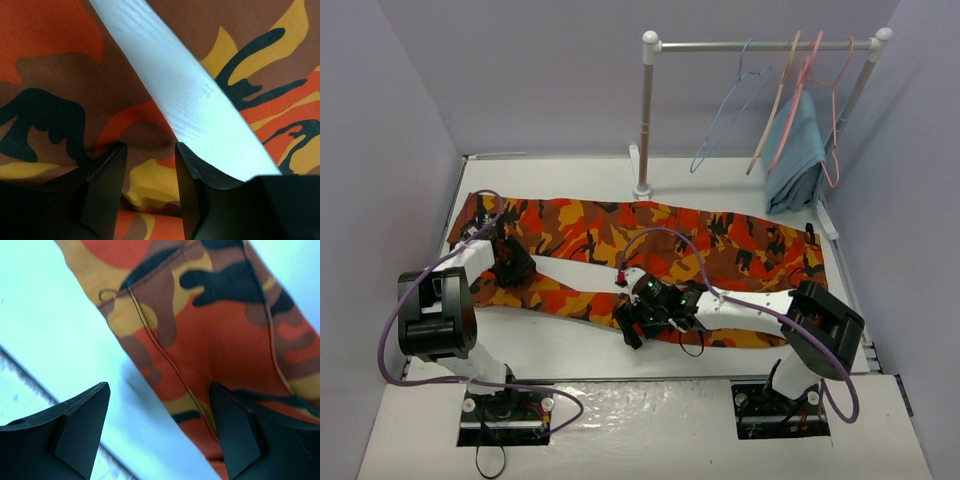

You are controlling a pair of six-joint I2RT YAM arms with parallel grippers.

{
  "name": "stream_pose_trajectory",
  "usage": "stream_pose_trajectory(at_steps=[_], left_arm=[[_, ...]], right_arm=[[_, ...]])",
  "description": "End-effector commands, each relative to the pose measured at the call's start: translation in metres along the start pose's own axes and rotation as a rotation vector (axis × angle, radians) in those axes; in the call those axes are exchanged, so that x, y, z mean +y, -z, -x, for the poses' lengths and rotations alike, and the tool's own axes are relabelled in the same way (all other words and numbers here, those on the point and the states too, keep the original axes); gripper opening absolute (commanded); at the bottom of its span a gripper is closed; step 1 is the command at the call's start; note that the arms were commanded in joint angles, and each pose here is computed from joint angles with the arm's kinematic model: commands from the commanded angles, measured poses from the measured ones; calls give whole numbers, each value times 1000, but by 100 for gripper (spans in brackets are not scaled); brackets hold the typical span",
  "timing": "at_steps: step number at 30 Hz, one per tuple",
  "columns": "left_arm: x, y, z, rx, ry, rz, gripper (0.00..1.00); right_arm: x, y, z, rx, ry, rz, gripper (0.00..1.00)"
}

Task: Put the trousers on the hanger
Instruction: Move the trousers to the center of the board

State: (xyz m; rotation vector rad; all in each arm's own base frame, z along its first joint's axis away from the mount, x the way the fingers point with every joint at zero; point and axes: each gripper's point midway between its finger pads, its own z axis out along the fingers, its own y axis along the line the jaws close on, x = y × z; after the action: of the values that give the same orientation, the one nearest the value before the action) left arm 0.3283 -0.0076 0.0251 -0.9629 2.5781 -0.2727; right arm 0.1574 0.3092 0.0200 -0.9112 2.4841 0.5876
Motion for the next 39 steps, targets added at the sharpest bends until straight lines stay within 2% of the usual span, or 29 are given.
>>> stream_pose_trajectory(at_steps=[1,9,15,22,28,31,34,36,39], left_arm=[[7,-23,16,-50,32,56,40],[16,-23,29,-76,95,72,40],[23,-14,45,-114,146,71,40],[62,3,65,-169,309,76,40],[62,12,59,-161,297,70,40],[56,21,59,-171,276,39,40],[40,33,55,-175,230,-10,40],[25,48,48,-179,176,-51,41],[7,61,32,-183,93,-72,41]], right_arm=[[8,34,-58,197,-113,15,79],[1,48,-100,271,-278,-24,80],[0,56,-97,232,-313,-33,81],[-4,61,-123,290,-380,-49,81],[3,80,-93,222,-352,-36,81],[3,94,-47,97,-321,-74,81],[-7,107,0,-45,-323,-147,81],[-30,112,28,-133,-334,-261,81],[-58,115,49,-185,-371,-359,82]])
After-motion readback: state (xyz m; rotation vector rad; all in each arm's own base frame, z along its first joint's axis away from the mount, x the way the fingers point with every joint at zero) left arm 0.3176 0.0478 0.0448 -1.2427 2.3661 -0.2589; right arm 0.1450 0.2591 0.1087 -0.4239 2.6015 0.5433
